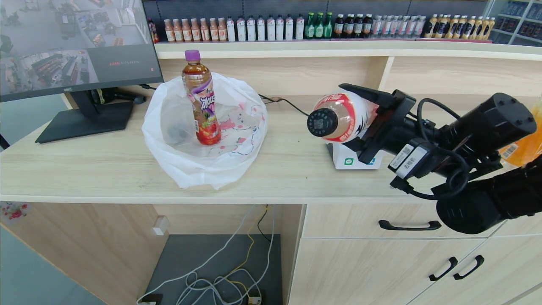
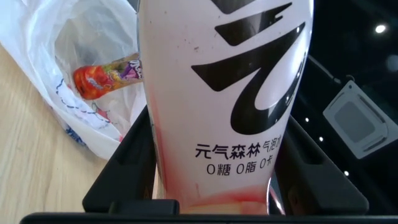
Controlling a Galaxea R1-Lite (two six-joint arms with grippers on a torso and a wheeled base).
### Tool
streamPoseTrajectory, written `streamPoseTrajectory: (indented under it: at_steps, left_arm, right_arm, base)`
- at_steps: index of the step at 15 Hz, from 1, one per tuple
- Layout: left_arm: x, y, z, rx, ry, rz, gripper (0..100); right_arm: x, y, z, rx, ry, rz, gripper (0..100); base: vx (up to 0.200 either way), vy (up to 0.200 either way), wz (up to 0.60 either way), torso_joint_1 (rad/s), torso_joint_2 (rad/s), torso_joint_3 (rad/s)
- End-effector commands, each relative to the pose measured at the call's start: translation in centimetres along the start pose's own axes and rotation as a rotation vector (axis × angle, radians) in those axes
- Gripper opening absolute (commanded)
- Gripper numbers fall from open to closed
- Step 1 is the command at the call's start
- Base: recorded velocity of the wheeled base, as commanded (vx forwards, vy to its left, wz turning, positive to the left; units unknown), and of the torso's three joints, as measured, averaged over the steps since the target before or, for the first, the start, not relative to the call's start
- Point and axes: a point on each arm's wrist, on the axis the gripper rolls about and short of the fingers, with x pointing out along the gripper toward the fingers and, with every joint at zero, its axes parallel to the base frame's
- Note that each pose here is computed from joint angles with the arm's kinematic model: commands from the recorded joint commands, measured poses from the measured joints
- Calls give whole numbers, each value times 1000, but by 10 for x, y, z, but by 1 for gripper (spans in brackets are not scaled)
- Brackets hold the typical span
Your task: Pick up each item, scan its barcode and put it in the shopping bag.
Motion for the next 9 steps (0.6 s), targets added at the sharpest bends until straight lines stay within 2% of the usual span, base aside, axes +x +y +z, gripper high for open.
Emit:
streamPoseTrajectory:
  at_steps: [1, 6, 9]
  left_arm:
    - [0, 0, 0, 1, -2, 0, 100]
    - [0, 0, 0, 0, 0, 0, 100]
    - [0, 0, 0, 0, 0, 0, 100]
  right_arm:
    - [-1, -12, 11, -11, -7, -19, 0]
    - [1, -14, 27, 80, 34, -53, 0]
    - [19, -14, 55, 288, 90, -155, 0]
  base:
    - [0, 0, 0, 0, 0, 0]
    - [0, 0, 0, 0, 0, 0]
    - [0, 0, 0, 0, 0, 0]
